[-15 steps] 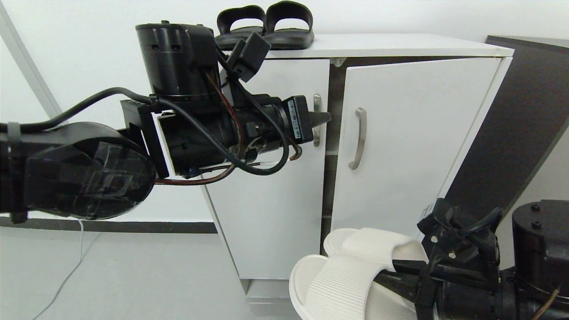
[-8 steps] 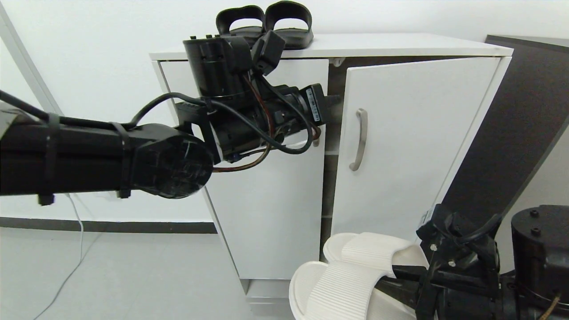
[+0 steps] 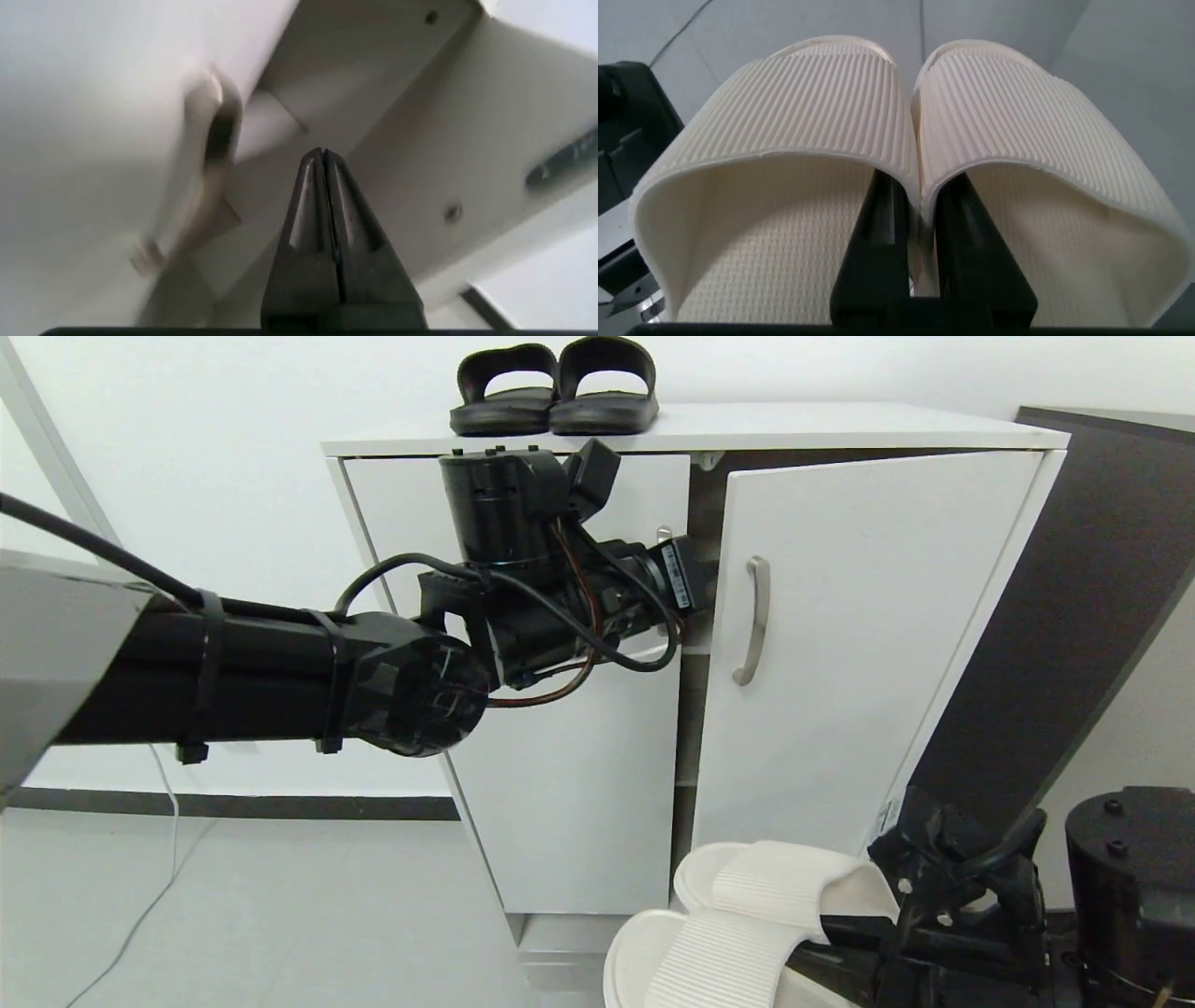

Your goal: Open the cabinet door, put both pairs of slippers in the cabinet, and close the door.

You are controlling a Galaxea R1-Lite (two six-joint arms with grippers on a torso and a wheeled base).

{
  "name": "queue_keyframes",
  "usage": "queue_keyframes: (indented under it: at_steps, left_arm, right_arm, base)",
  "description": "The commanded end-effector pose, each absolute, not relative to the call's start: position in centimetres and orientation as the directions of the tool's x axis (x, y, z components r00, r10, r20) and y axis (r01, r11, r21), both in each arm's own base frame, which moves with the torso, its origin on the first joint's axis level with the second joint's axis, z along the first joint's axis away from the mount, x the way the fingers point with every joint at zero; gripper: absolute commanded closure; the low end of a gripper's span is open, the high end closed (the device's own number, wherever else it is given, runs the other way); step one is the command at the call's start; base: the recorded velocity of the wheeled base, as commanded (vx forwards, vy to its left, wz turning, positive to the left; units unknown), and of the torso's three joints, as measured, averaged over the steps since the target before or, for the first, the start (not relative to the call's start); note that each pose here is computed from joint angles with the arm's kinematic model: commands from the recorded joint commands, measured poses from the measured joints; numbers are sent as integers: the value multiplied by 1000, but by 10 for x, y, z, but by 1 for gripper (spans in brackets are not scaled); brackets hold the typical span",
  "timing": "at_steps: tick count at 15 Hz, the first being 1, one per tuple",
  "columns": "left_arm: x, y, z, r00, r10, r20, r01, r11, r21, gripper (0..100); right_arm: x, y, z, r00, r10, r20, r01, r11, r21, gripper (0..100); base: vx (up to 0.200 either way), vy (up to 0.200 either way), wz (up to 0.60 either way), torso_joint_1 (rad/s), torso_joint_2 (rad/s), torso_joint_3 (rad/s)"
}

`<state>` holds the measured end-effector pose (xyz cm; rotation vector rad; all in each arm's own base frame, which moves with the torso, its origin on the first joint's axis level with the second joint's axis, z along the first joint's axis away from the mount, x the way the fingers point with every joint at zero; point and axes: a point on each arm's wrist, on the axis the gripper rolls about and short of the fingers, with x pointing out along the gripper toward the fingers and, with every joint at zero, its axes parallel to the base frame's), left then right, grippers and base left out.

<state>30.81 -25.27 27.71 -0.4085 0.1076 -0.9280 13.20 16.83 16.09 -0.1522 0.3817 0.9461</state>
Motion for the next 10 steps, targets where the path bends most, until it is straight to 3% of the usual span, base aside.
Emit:
queue_keyframes:
  at_steps: [1, 4, 10]
  left_arm:
    - [293, -259, 281, 571, -816, 89, 772, 498, -394, 100]
    - [265, -274, 275, 507, -857, 86, 809, 439, -391, 100]
    - [261, -272, 264, 502, -856, 119, 819, 428, -382, 100]
  right_arm:
    - [130, 168, 158, 504, 769, -393, -825, 564, 45, 100]
    - [127, 166, 154, 486, 775, -405, -842, 539, 22, 100]
    - [125, 167, 152, 474, 778, -412, -852, 524, 9, 100]
  base:
    - [-200, 0, 0, -7, 2, -2]
    - [-200, 0, 0, -1, 1, 1]
    - [0, 0, 0, 0, 0, 0]
